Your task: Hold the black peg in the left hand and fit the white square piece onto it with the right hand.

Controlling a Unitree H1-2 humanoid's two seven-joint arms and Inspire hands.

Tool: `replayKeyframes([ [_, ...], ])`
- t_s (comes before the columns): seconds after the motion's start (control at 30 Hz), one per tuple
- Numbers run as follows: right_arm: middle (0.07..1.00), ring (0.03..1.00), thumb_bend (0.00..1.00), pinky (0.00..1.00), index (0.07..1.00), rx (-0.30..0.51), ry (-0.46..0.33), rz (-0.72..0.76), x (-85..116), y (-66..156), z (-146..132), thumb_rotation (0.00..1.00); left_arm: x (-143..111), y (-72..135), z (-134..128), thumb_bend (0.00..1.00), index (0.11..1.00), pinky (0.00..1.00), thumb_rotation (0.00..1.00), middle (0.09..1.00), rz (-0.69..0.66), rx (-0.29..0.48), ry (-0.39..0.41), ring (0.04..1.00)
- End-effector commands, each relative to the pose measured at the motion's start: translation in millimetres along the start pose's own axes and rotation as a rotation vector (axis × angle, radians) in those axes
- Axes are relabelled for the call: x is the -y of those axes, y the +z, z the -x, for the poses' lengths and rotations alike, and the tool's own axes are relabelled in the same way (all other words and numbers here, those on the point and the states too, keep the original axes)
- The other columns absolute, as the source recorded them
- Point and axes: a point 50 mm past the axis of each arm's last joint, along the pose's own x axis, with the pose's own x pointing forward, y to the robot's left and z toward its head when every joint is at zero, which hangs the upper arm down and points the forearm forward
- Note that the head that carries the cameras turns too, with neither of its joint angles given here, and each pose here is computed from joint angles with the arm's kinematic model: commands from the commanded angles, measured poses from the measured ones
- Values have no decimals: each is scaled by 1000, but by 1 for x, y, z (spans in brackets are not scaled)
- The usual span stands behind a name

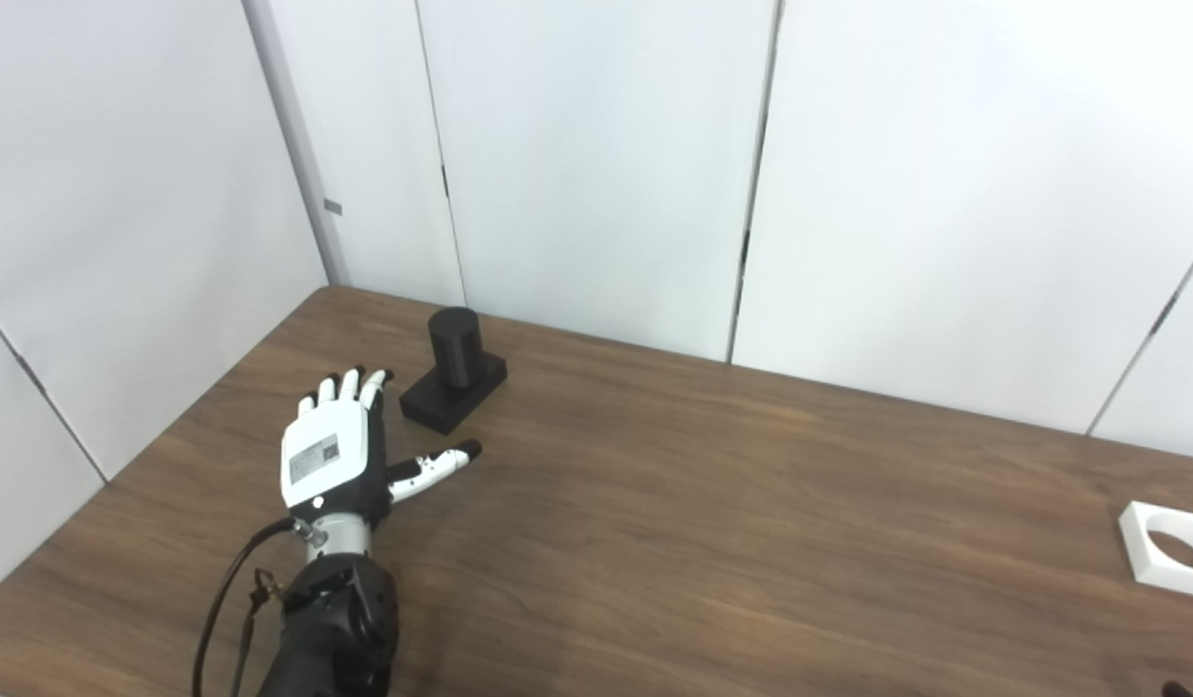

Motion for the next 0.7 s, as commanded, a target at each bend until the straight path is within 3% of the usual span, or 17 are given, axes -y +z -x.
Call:
replayKeyframes([
  [0.0,907,975,753,1000,941,-3,-8,4,1,1,5,1000,-20,10,-23,917,889,1000,708,968,-18,31,93,993],
  [0.67,905,947,710,1000,942,9,-14,-4,-2,-2,4,1000,-6,8,-63,912,858,981,685,946,-23,-17,34,976],
])
